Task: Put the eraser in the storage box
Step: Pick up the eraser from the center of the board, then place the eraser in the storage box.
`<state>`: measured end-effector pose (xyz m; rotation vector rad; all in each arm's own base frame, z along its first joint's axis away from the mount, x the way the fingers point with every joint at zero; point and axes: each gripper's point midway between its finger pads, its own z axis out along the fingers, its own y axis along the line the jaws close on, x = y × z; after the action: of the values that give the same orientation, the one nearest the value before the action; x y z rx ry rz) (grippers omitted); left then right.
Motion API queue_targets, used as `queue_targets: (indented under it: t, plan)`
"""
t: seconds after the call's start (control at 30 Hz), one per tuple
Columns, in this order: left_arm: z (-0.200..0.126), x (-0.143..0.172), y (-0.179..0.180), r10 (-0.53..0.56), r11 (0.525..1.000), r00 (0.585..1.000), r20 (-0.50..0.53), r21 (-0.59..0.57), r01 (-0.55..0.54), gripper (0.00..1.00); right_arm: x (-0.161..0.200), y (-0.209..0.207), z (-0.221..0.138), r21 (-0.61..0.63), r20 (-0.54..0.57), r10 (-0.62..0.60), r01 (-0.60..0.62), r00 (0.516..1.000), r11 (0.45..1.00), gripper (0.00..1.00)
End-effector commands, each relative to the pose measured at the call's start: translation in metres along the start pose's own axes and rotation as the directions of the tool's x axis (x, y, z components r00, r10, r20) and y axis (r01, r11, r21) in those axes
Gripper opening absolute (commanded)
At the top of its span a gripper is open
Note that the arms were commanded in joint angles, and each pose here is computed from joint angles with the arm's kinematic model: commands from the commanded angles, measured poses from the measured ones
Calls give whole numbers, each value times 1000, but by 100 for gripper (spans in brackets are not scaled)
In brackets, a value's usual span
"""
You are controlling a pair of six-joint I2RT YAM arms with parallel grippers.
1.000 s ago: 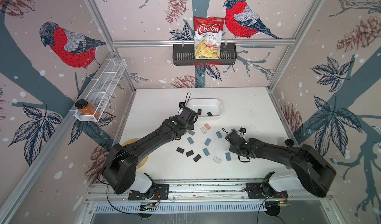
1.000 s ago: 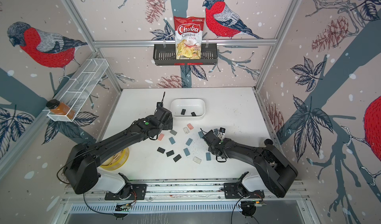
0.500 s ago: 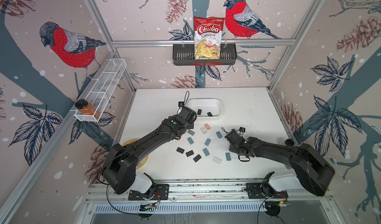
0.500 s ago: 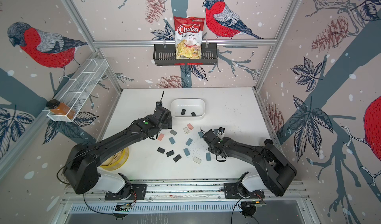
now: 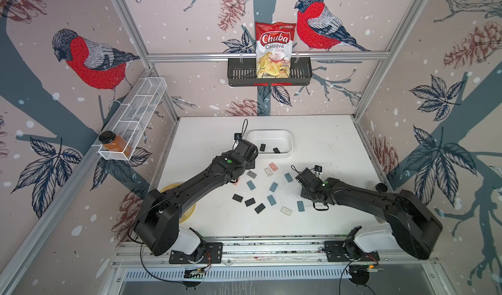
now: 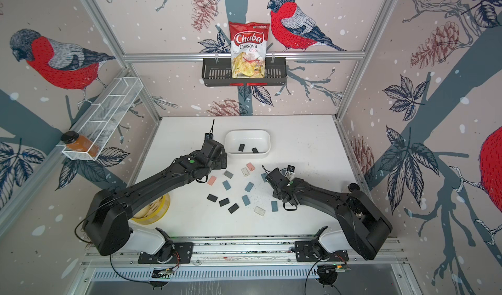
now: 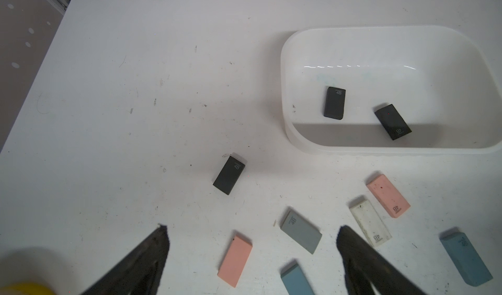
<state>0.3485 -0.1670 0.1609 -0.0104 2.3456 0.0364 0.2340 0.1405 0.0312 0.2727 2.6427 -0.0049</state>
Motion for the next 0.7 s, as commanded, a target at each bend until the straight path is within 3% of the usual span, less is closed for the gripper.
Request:
queue_targets:
  t: [0.0, 0.23, 0.67]
  plan:
    - [-2, -7, -2, -14, 1000, 1000, 25, 11, 14, 97, -8, -5, -6, 32, 29, -16, 15, 999, 999, 20]
    - [-1, -8, 0, -28, 1000, 999, 22, 6, 27, 97, -26, 2, -18, 21, 66, -23, 22, 998, 1000, 20]
    - [-12, 1, 0, -134, 990, 989, -56, 29, 136, 97, -96, 57, -63, -85, 172, -65, 81, 983, 993, 20]
